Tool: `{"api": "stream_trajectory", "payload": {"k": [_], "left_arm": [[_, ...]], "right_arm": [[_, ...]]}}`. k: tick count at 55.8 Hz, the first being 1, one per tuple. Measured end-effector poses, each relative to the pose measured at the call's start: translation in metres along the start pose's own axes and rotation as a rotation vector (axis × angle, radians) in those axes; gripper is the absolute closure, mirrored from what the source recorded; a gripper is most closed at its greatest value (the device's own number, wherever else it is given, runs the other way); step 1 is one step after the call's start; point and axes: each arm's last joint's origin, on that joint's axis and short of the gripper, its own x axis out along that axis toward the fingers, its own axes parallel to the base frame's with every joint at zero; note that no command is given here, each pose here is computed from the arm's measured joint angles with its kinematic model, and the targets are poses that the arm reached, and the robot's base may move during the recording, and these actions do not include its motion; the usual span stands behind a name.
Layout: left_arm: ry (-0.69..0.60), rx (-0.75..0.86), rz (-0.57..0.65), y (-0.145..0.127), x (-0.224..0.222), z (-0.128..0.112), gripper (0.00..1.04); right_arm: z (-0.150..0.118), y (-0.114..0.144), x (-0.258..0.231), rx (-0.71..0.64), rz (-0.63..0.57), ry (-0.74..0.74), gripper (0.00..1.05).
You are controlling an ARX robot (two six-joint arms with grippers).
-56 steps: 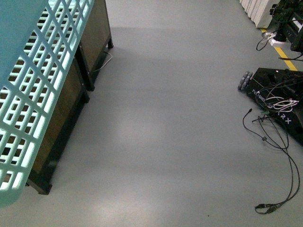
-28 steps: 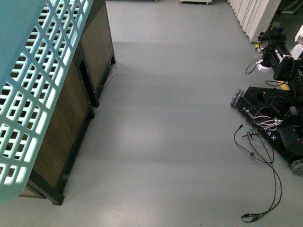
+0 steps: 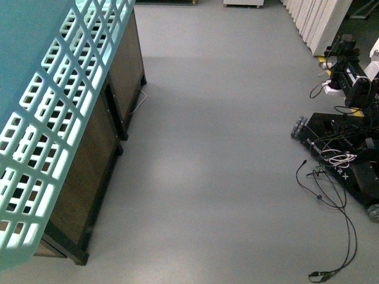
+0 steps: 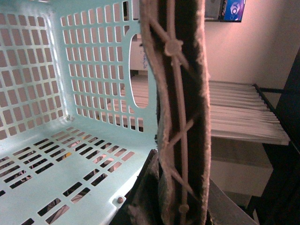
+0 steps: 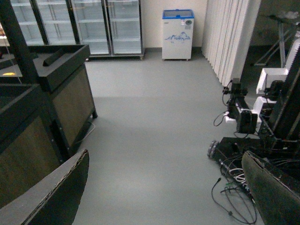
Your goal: Pick lemon and mango into basket
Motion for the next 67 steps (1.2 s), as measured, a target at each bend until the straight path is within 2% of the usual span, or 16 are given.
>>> {"api": "stream_trajectory", "payload": {"k": [67], "left_arm": [[-0.008,0.01,0.001,0.0001,0.0003,0.0004,0.97]], "right_arm": [[-0.0001,0.0001,0.0,0.0,0.003,0.001,0.09]]}}
